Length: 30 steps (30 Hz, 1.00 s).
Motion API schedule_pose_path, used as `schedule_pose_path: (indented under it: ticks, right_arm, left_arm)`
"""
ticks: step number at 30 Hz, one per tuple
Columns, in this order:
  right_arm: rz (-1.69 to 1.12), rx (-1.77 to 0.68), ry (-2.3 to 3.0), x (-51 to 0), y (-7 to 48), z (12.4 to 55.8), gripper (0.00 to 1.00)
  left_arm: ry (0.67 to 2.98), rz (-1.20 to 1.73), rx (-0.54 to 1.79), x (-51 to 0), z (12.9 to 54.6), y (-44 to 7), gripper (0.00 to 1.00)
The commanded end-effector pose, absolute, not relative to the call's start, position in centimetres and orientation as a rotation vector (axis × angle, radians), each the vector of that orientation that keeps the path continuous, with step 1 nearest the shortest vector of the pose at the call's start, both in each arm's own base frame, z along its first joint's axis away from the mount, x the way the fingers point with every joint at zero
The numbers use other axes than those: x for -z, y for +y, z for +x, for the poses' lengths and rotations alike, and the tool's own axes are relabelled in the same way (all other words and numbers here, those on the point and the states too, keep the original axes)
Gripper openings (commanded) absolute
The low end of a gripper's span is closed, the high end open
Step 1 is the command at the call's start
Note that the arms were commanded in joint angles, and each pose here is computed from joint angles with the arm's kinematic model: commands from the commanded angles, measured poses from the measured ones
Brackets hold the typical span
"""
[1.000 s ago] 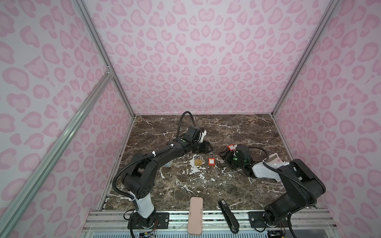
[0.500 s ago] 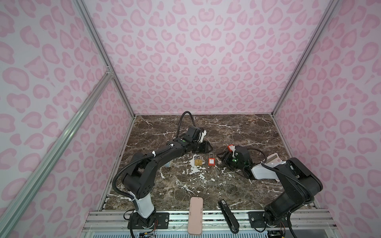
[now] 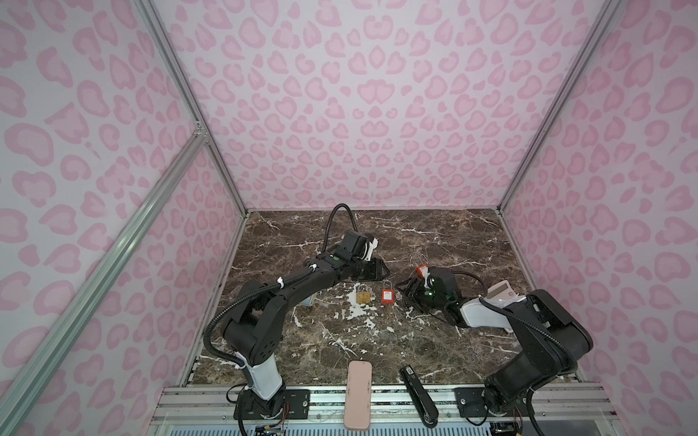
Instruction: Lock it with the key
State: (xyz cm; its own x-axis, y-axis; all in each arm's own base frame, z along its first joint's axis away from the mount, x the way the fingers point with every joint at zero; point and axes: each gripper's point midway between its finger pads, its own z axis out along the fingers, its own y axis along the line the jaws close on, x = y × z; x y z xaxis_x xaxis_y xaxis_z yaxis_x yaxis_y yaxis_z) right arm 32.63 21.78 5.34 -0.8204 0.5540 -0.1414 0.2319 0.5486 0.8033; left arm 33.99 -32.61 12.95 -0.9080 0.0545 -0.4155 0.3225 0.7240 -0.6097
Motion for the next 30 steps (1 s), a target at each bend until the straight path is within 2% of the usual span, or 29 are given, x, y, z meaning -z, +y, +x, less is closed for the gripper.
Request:
schedule_pose_path:
  ticks: [1, 8, 12, 20, 30]
  right_arm:
    - [0.541, -0.987, 2.478, -5.6, 19.9, 32.8, 0.7]
    - [0.275, -0.566, 2.558, -8.5, 14.0, 35.0, 0.7]
    - [0.186, -0.425, 2.61, -8.9, 11.4, 35.8, 0.7]
    - [-0.089, -0.349, 2.748, -6.8, 11.3, 36.4, 0.72]
    - [-0.154, -0.304, 2.787, -4.5, 12.0, 38.2, 0.71]
  left_arm:
    - [2.538, 0.294, 1.015, -13.6, 34.0, -32.6, 0.5]
    - [2.535, 0.292, 1.024, -13.6, 34.1, -32.8, 0.5]
    - [2.533, 0.293, 1.027, -13.7, 34.2, -32.8, 0.5]
    - [2.533, 0.29, 1.038, -13.7, 34.2, -32.9, 0.5]
    - [2.536, 0.284, 1.048, -13.7, 34.2, -33.1, 0.5]
